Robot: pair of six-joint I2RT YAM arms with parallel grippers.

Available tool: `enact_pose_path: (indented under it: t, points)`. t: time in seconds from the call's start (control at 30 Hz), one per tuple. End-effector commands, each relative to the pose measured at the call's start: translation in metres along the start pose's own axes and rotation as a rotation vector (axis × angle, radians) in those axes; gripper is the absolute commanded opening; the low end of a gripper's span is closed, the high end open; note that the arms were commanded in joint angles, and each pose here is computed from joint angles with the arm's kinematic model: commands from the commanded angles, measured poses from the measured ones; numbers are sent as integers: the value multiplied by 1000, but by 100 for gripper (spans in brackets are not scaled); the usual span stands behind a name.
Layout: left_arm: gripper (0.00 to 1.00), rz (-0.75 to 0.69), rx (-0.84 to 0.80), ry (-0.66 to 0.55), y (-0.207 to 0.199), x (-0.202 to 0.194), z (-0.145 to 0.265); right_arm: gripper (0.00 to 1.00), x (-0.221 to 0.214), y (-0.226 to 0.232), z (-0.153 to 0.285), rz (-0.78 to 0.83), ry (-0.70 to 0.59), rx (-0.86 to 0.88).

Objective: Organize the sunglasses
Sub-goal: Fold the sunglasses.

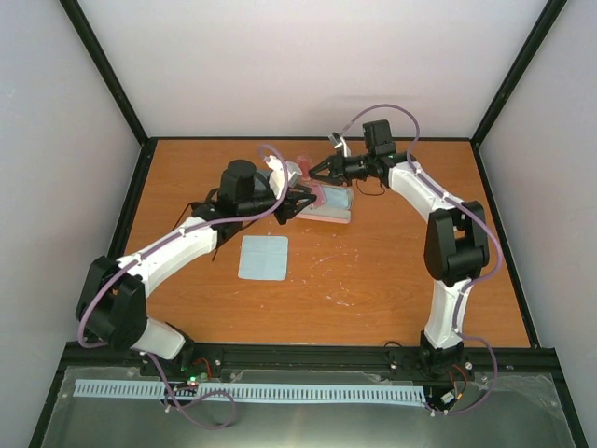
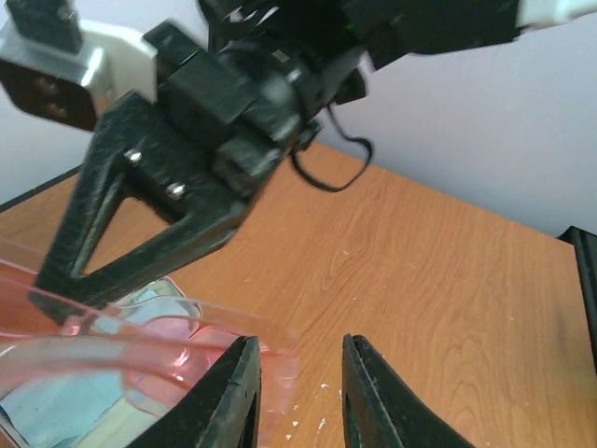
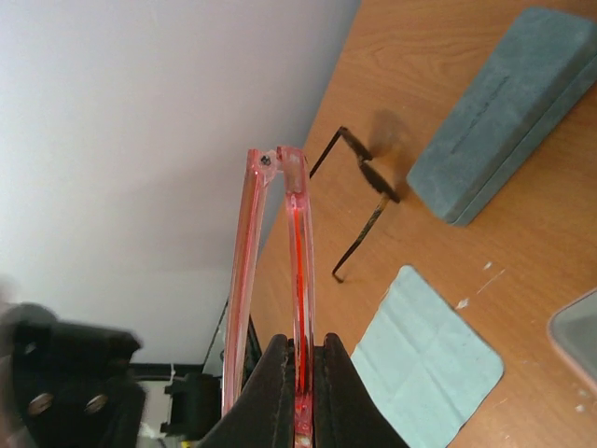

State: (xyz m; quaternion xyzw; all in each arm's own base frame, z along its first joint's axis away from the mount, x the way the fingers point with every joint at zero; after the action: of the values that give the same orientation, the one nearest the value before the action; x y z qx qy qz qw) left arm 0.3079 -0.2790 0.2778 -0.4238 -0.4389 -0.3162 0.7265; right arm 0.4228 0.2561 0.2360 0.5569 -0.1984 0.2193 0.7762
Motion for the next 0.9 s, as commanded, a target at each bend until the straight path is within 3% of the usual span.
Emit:
enact_pose_path:
  t: [0.0,0.27,0.53,0.67,0.87]
  points:
    - [27,-68,24,-55,4,19,-7,3,-1,48,14,88,-11,79]
    - [27,-78,65,-48,20,19,-19,3,-30,71,27,78,40,117]
    - [28,-67,59,-55,14,32,-4,3,-21,23,42,37,9,-20]
    - [25,-83,23,44,12,0,-4,3,3,-10,51,54,16,-54]
    - [17,-88,14,311,34,-75,-18,3,14,-55,36,90,92,-102]
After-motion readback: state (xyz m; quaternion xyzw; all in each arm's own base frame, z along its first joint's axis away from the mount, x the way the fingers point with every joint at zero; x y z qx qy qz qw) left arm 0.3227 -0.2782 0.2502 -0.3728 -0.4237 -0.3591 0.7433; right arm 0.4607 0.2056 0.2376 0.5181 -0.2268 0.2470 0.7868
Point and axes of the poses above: each gripper's point midway between its finger pads, its own z axis back along the fingers, its own y axis along the line the jaws close on, x = y × z, the point moved 4 cm from there along z, back along the fingers, and after that the axes turned 11 degrees about z, right-handed, at the moved point
